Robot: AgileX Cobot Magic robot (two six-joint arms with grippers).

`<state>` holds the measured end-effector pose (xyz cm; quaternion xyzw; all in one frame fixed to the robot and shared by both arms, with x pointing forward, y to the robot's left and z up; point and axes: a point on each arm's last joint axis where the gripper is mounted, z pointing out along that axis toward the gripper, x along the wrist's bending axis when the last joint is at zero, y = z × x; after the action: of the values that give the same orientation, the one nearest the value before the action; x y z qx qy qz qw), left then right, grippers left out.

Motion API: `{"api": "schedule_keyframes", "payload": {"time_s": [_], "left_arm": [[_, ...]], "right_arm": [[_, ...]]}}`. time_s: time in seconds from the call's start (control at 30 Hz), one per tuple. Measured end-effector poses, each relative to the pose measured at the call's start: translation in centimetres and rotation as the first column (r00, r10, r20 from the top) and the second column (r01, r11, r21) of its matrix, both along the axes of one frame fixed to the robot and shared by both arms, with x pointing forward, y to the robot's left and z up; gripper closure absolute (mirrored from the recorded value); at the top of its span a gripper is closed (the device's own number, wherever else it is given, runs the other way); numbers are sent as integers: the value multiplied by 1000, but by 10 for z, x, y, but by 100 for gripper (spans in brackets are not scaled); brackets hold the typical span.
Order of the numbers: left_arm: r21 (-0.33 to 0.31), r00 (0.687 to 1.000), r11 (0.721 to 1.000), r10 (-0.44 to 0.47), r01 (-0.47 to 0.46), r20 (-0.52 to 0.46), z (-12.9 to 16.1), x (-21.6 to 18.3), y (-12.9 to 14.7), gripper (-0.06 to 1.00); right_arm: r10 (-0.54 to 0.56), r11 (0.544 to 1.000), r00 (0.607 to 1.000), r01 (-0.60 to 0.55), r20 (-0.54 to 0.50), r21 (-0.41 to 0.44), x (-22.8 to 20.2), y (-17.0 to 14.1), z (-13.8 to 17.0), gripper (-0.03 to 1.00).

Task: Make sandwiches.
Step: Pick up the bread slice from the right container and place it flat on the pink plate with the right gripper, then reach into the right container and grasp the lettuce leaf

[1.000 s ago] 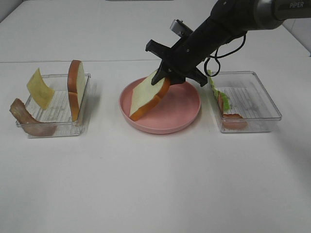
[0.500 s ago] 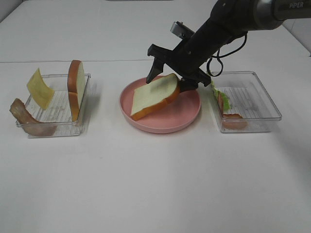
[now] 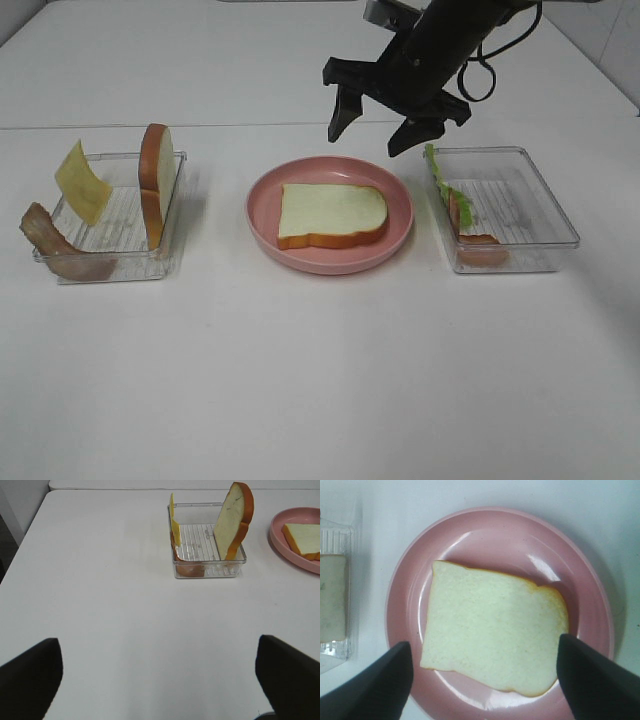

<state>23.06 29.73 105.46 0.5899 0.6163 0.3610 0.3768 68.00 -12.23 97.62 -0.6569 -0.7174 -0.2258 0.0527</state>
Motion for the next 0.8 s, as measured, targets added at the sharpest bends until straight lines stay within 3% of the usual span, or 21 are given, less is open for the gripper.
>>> {"api": "schedule_keyframes", "payload": {"time_s": [0.2,0.37,0.53,0.8], "left_arm": [[1,1000,1000,1,-1,0,0,0,0,-5],[1,1000,1000,1,-1,0,0,0,0,-5],[1,1000,1000,1,-1,0,0,0,0,-5],[1,1000,1000,1,-1,0,0,0,0,-5]], "right_arm": [[11,999,1000,-10,10,-36,1,-3,17,23],[-10,981,996,27,88,-192,7,-17,40,23],[-19,952,997,41,74,-303,8,-26,35,23],[-23,943,999,32,34,-332,13,-26,11,23]]}}
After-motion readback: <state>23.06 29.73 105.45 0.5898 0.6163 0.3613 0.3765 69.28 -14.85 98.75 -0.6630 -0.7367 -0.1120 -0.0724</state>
